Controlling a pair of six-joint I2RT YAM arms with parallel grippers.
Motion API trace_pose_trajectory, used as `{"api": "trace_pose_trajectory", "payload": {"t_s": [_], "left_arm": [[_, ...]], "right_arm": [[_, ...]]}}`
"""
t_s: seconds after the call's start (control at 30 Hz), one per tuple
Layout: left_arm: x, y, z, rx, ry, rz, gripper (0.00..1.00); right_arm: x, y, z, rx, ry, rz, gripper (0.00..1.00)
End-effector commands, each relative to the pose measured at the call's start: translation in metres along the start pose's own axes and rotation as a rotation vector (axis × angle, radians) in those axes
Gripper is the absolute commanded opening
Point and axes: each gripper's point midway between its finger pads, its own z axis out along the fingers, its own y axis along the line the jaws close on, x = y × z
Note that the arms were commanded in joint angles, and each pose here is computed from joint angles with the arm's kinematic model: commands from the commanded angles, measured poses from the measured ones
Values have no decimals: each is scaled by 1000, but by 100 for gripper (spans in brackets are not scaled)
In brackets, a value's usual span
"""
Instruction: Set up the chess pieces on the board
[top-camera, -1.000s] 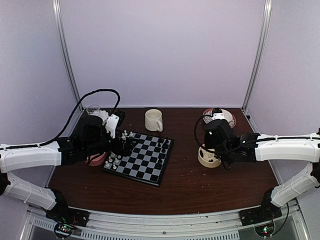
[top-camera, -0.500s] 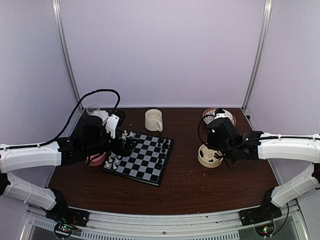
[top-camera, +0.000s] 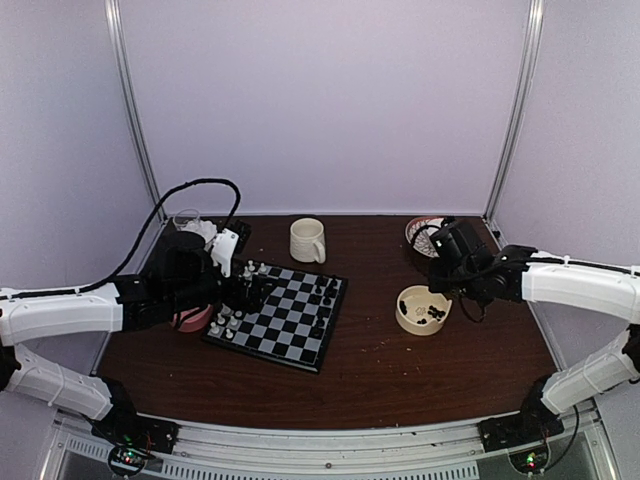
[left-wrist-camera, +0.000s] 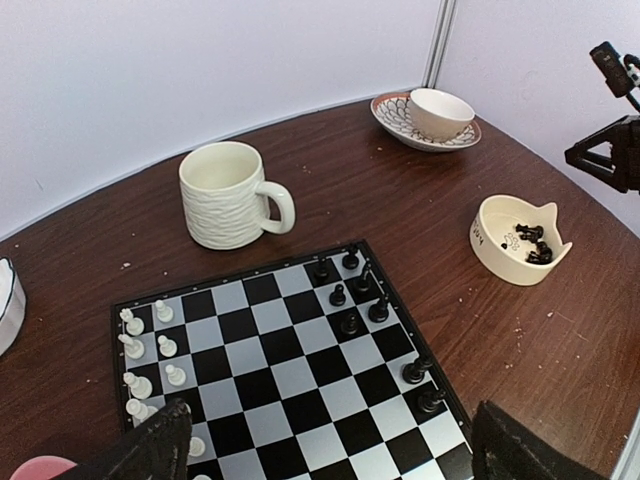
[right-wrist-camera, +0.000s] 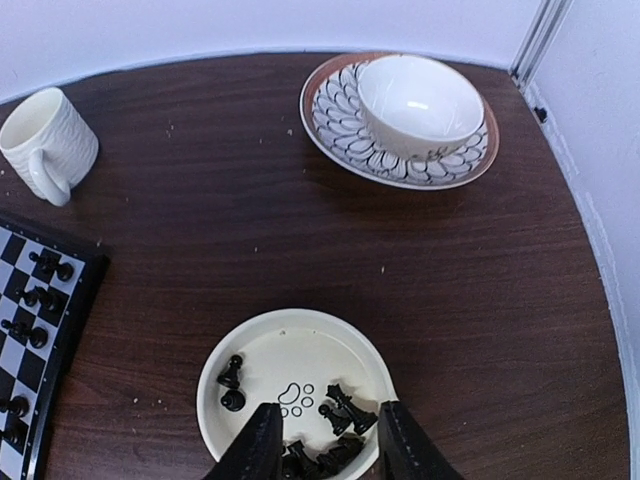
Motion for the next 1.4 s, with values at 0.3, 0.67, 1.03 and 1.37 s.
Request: {"api": "trace_pose_trajectory", "payload": {"t_s": [0.3, 0.67, 1.03, 1.37], "left_arm": [[-8, -7, 6, 33, -23, 9, 97], [-5, -7, 9, 38, -12, 8, 97], [-6, -8, 9, 39, -13, 10, 97], [-6, -8, 9, 38, -12, 12, 97]], "right_arm": [[53, 44, 56, -204, 371, 2, 28], [72, 56, 71, -285, 461, 32, 25], [83, 60, 79, -286, 505, 24, 24], [88, 61, 85, -278, 529, 12, 24]]}}
